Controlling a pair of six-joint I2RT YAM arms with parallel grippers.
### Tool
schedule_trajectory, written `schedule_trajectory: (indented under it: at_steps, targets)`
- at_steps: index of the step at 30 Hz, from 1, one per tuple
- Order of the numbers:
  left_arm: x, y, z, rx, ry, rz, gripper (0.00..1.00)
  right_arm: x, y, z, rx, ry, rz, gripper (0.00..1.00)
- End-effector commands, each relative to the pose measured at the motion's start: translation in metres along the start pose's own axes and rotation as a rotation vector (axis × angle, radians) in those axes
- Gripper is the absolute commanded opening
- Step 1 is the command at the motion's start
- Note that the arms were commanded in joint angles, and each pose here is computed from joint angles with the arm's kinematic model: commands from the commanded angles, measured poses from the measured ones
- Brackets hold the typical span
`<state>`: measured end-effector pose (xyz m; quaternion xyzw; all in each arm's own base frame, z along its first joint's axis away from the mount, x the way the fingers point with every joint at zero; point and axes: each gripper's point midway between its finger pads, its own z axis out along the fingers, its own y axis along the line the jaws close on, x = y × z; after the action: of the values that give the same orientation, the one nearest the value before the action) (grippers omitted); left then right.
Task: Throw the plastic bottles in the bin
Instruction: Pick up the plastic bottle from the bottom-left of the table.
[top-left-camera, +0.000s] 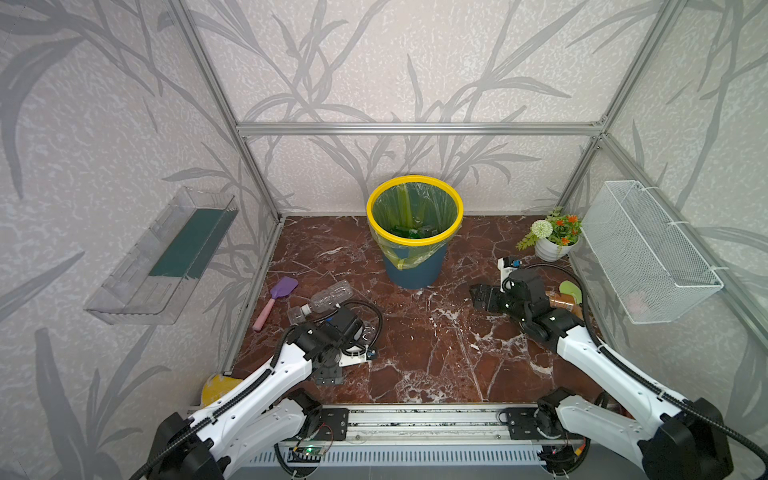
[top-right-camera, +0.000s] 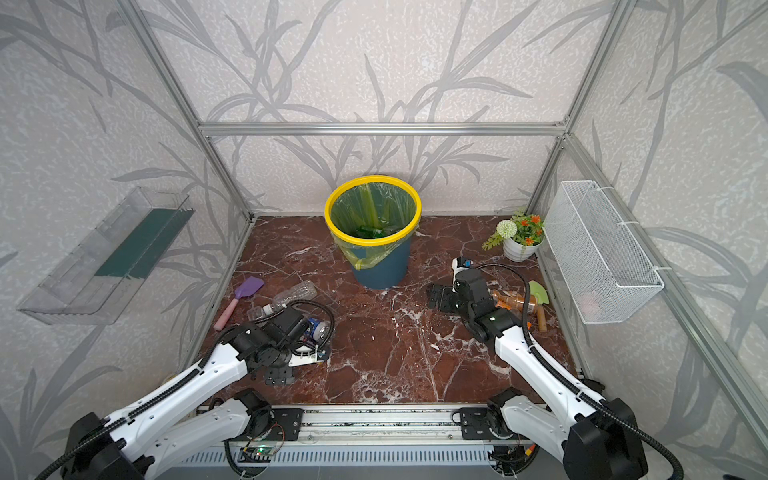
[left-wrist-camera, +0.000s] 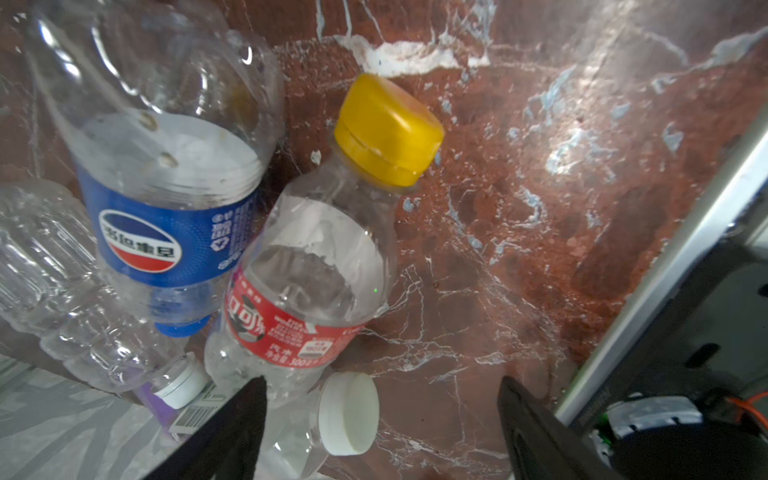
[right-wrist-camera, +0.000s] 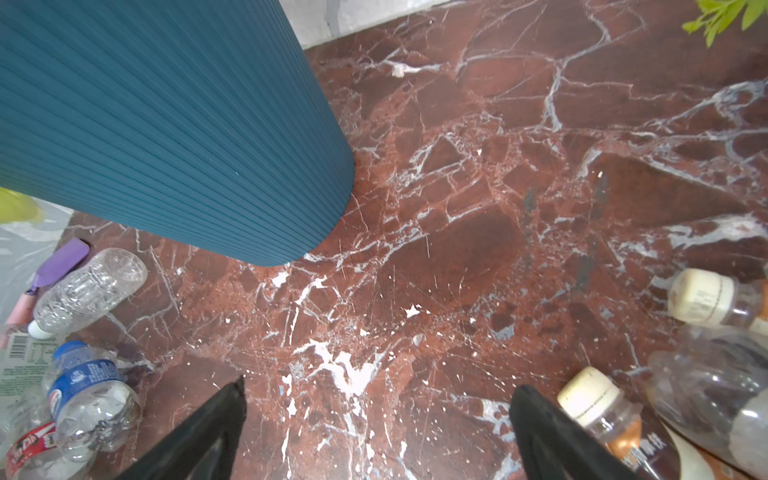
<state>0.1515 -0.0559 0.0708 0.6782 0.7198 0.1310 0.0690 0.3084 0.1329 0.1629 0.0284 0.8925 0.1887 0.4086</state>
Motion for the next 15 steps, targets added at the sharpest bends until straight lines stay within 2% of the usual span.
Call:
schedule_trajectory:
  at_steps: [1, 7, 15]
  targets:
    - [-0.005, 0.018, 0.001, -0.093, -0.014, 0.081, 0.86, -0.008, 0.007, 0.0, -0.041, -0.03, 0.02, 1.0]
    - [-0.01, 0.028, 0.012, -0.14, -0.003, 0.124, 0.88, -0.002, 0.003, 0.004, -0.029, -0.017, 0.02, 1.0]
    - [-0.012, 0.027, 0.029, -0.094, 0.04, 0.156, 0.85, -0.004, -0.002, 0.0, -0.01, -0.025, 0.017, 1.0]
